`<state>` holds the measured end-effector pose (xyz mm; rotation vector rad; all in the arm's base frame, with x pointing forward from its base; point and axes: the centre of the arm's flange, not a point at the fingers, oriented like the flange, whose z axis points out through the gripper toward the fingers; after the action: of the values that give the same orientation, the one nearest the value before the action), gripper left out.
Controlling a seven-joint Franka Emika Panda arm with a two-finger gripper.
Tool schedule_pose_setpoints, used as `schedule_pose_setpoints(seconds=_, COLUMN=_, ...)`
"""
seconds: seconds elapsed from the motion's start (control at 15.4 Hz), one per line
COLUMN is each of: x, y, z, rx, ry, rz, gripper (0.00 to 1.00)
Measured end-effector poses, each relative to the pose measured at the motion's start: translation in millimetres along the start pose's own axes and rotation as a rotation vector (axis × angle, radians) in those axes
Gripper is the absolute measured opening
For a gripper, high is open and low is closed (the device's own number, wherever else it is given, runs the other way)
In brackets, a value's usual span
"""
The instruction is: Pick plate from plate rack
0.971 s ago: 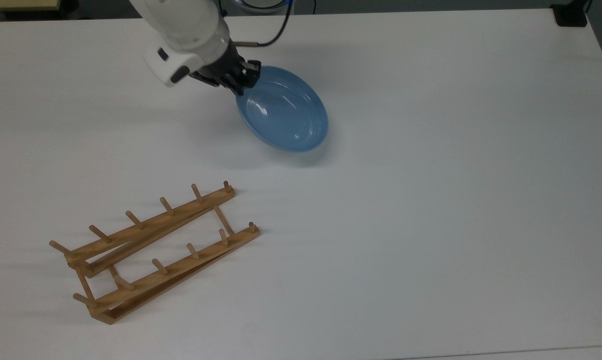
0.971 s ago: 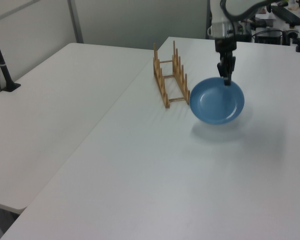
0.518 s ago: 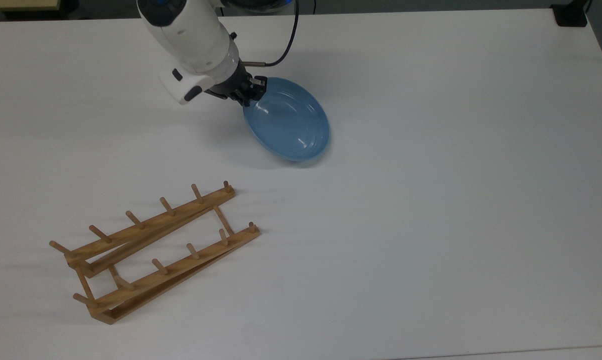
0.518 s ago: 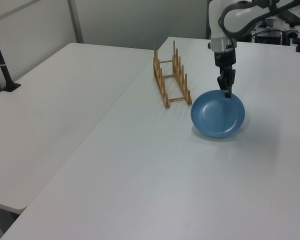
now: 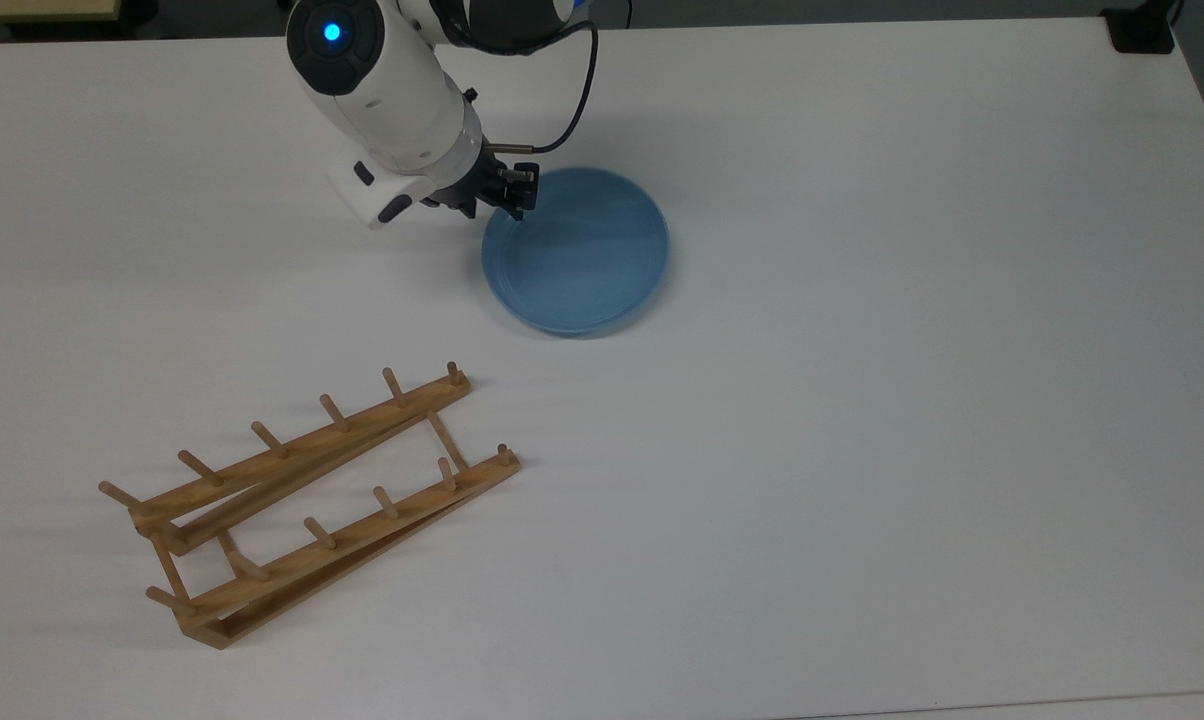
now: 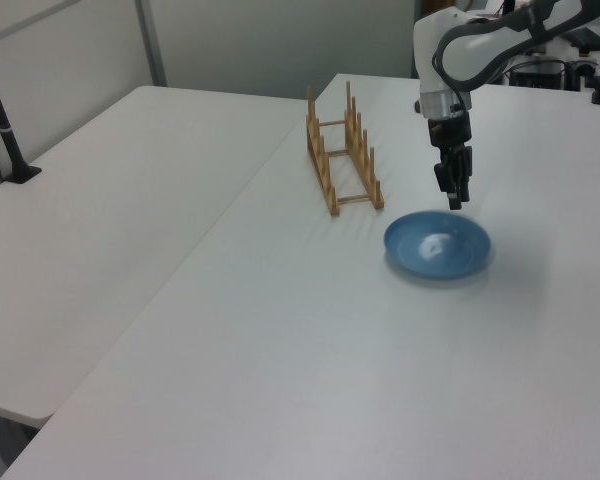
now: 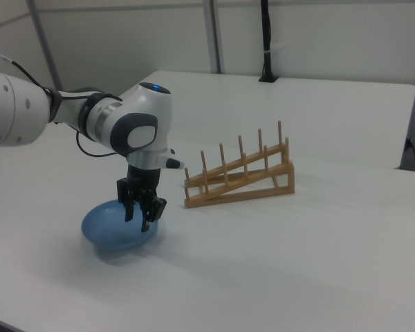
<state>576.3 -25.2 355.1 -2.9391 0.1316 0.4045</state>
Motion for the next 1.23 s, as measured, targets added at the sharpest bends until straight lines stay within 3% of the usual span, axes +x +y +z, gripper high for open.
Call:
schedule_pose_setpoints(seconds=0.32, x=-3.5, y=-1.3, z=-37.7, rx=0.002, ry=0.071, rz=0.010, gripper=1.00)
schedule_pose_setpoints(seconds=0.58, x=-28.1, y=-19.0, z=-127.5, rx=0.010, ry=0.176, rz=0.049, gripper=1.00)
schedule_pose_setpoints(seconds=0.91, x=-86.3, y=-38.1, z=-234.8, rx=0.023, ry=0.318, rz=0.074, gripper=1.00)
schedule_pose_setpoints(seconds=1.23, x=-142.5, y=-46.7, z=-282.5, rx=0.027, ry=0.319, rz=0.100, gripper=1.00)
